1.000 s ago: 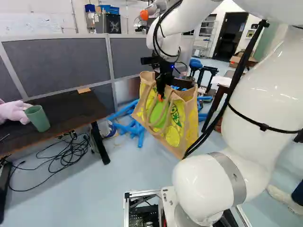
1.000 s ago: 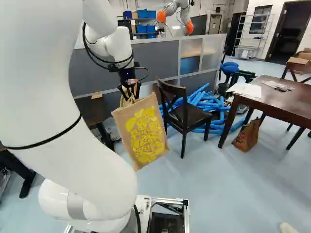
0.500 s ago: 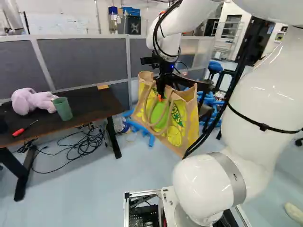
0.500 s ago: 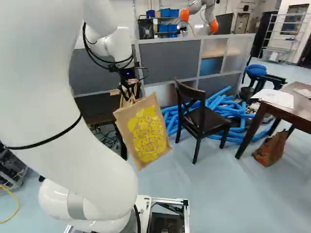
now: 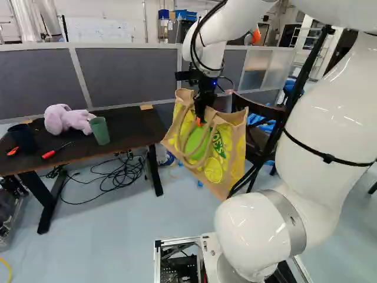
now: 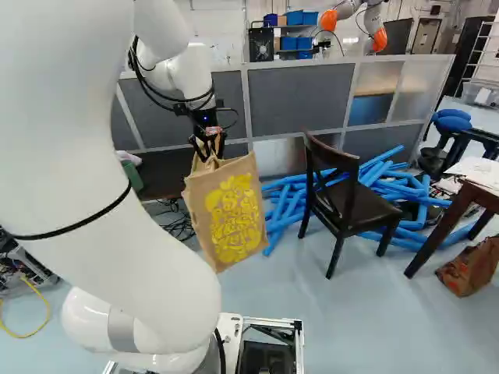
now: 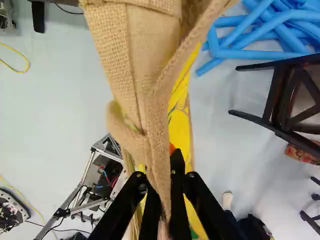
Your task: Pick up the bag on the ground and place it on the table
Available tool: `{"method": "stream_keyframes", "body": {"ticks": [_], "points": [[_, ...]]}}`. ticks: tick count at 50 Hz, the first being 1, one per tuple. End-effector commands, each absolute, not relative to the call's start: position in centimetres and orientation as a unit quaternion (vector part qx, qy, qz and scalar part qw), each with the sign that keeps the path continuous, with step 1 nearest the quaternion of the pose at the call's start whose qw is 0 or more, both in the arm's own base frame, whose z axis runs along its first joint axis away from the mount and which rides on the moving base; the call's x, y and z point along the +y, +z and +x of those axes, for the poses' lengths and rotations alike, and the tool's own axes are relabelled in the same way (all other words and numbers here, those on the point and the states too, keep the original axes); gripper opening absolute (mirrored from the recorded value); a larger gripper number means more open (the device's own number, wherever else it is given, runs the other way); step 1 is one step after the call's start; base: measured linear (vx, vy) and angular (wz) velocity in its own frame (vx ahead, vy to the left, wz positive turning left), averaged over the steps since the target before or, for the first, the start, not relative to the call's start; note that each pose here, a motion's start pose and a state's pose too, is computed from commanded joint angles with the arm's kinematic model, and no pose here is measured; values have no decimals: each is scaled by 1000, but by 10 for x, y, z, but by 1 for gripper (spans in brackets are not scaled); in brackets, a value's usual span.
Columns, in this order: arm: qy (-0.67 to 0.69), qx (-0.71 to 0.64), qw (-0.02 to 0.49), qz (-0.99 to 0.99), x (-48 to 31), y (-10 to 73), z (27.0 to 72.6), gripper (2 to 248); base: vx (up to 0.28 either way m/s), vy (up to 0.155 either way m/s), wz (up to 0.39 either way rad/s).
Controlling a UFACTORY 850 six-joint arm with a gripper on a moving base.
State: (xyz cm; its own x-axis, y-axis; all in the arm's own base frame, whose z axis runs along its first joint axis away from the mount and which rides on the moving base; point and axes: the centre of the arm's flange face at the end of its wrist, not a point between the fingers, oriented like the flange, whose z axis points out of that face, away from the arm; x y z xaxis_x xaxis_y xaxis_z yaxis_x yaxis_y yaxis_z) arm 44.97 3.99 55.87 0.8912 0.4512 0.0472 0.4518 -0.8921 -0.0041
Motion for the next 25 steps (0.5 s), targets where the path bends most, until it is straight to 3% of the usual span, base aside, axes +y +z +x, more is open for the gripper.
{"method": "stream_keyframes", "body": {"ticks": [25], "points": [[-22, -232, 7, -972, 40, 559, 450, 22, 111, 15, -10]]}}
